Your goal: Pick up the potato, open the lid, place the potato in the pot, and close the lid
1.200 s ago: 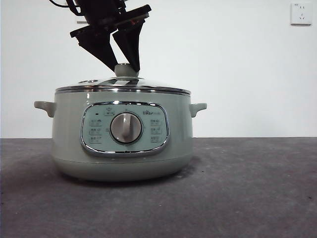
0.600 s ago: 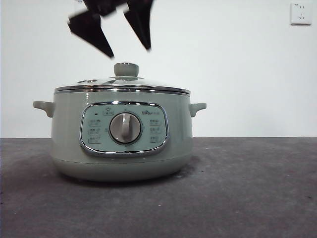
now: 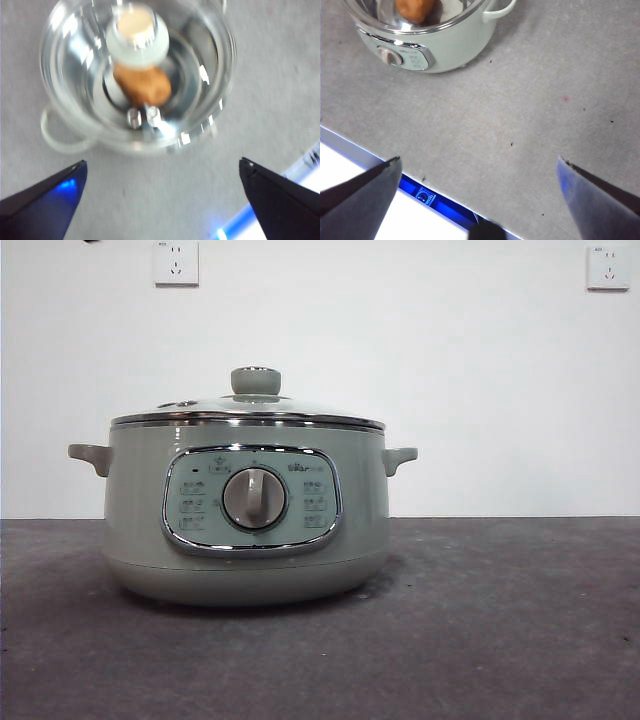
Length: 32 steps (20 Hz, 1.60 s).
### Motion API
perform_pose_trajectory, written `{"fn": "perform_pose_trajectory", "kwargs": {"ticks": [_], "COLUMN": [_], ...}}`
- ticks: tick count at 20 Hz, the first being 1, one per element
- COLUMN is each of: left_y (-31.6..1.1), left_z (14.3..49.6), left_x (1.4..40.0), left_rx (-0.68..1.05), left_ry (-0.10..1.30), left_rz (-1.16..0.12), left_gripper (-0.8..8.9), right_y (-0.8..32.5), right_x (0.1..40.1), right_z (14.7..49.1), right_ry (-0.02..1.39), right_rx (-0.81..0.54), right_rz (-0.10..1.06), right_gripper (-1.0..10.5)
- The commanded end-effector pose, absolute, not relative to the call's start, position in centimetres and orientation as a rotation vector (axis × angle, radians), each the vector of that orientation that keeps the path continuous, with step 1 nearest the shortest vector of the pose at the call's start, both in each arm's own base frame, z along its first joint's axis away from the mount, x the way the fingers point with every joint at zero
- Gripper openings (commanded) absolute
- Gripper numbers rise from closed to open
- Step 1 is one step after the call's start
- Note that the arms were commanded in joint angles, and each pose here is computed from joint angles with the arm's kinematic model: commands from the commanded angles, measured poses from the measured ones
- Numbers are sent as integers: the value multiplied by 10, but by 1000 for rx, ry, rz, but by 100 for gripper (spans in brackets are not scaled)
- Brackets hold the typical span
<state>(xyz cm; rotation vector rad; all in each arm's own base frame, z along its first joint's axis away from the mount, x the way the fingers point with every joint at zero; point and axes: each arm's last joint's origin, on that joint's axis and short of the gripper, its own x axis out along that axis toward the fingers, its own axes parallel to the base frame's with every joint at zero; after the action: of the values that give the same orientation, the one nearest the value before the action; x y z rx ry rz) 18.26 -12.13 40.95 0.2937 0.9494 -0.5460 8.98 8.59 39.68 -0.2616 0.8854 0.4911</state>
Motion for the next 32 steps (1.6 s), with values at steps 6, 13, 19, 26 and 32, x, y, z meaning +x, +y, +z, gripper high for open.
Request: {"fn": "perform_pose_trajectory", "kwargs": {"ticks": [6,13,19,26,32], "left_y": [-118,-121,-128,-94,-40], "left_z": [412,416,426,421,302], "left_x": [171,168,178,176,154], "left_rx": [320,284,241,292,78], "left_ry": [945,919,761,587,304], "left_rz": [-578,-643,-657,-551,-287], "left_gripper": [-9,-2,-2,-2,-2], "right_y": [100,102,102,102,102], "right_x": [103,105,105,105,105], "right_z": [391,390,390,390,390], "right_ry": [878,900,896,896,896], "right_rx": [-333,-312,-316,-316,-316], "right_rz": [529,517,509,508,508], "right_gripper": [-8,1,1,1,1]}}
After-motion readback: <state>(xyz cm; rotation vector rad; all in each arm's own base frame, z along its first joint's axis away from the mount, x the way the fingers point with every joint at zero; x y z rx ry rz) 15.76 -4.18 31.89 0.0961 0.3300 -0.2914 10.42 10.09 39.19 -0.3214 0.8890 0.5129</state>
